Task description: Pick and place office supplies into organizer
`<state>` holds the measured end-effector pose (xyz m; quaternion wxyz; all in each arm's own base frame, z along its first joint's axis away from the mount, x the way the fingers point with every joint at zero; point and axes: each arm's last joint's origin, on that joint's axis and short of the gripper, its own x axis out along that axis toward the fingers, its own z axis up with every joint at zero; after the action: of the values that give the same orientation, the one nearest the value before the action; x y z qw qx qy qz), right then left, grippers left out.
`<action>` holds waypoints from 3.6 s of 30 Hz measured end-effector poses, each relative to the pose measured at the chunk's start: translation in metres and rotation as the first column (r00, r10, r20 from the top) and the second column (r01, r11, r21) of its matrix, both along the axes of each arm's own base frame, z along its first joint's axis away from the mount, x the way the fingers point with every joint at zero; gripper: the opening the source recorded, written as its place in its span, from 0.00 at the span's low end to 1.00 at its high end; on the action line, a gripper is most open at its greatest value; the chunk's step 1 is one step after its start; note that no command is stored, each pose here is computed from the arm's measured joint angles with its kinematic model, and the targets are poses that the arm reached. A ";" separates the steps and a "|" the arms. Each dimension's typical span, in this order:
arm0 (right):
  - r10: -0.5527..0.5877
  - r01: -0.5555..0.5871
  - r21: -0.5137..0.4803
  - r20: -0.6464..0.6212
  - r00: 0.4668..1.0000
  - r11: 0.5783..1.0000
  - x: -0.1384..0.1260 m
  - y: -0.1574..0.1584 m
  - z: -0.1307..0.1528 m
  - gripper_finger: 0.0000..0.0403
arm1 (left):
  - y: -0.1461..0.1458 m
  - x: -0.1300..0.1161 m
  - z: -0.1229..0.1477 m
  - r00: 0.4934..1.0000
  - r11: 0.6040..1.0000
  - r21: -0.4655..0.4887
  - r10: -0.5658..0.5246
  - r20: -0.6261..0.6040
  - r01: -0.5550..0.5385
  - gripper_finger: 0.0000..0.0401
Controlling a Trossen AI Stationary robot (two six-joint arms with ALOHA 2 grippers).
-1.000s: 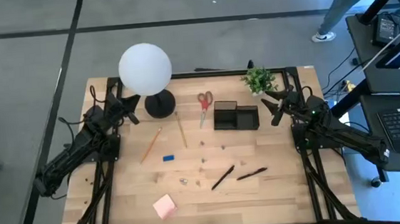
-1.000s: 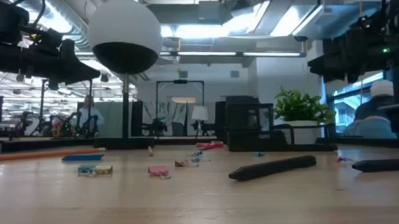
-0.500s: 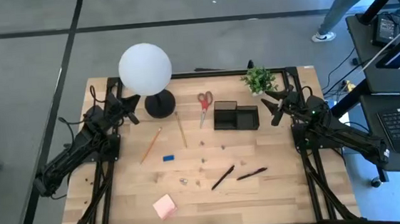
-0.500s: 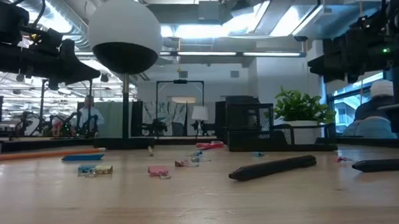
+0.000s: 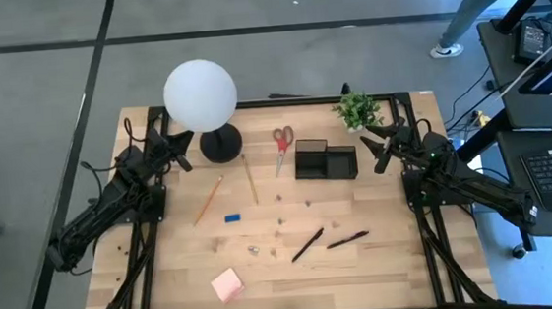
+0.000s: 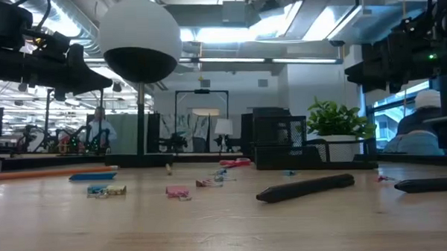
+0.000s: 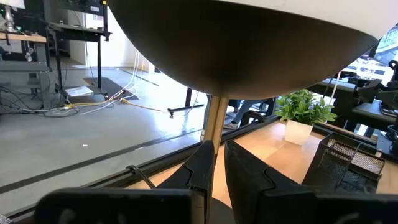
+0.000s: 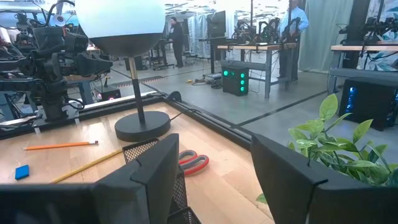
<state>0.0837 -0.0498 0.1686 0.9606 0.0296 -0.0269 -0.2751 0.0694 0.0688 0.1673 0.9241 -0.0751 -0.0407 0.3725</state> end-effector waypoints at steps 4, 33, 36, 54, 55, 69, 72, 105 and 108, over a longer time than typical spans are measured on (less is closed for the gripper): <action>0.000 0.001 0.021 -0.036 0.999 1.000 0.002 -0.001 -0.003 0.51 | 0.000 0.000 0.000 1.000 1.000 0.000 0.000 0.000 0.000 0.08; 0.026 -0.070 0.227 0.190 0.981 0.971 0.005 -0.002 0.005 0.51 | 0.000 0.000 0.000 1.000 1.000 0.000 0.000 0.000 0.000 0.08; -0.004 -0.039 0.213 0.201 0.980 0.976 0.004 -0.002 0.007 0.51 | 0.000 0.000 0.000 1.000 1.000 0.000 0.000 0.000 0.000 0.08; 0.024 -0.093 0.161 0.389 0.921 0.983 0.002 0.000 0.025 0.77 | 0.001 -0.001 0.001 1.000 1.000 0.005 0.028 0.006 -0.028 0.08; 0.033 -0.112 0.165 0.419 0.907 0.980 0.001 0.000 0.027 0.79 | 0.001 -0.001 0.001 1.000 1.000 0.004 0.028 0.005 -0.028 0.08; 0.156 -0.185 0.116 0.224 0.962 0.976 0.005 0.007 0.093 0.81 | 0.001 -0.001 0.001 1.000 1.000 -0.004 0.027 0.013 -0.027 0.08; 0.181 -0.192 0.109 0.104 0.978 0.975 0.014 0.006 0.117 0.81 | 0.001 -0.001 0.001 0.999 1.000 -0.016 0.027 0.025 -0.027 0.08; 0.582 -0.246 0.528 -0.739 0.339 0.813 0.141 0.094 0.134 0.69 | 0.001 -0.001 0.000 0.998 0.998 -0.017 0.065 0.024 -0.065 0.08; 0.535 -0.215 0.495 -0.819 0.208 0.842 0.144 0.110 0.116 0.69 | 0.002 -0.002 0.001 0.996 0.996 -0.017 0.083 0.024 -0.083 0.08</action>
<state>0.2279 0.0600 0.2844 0.8137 0.0024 0.5813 0.0041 0.0676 0.0705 0.1679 0.9066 -0.0852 -0.0523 0.4099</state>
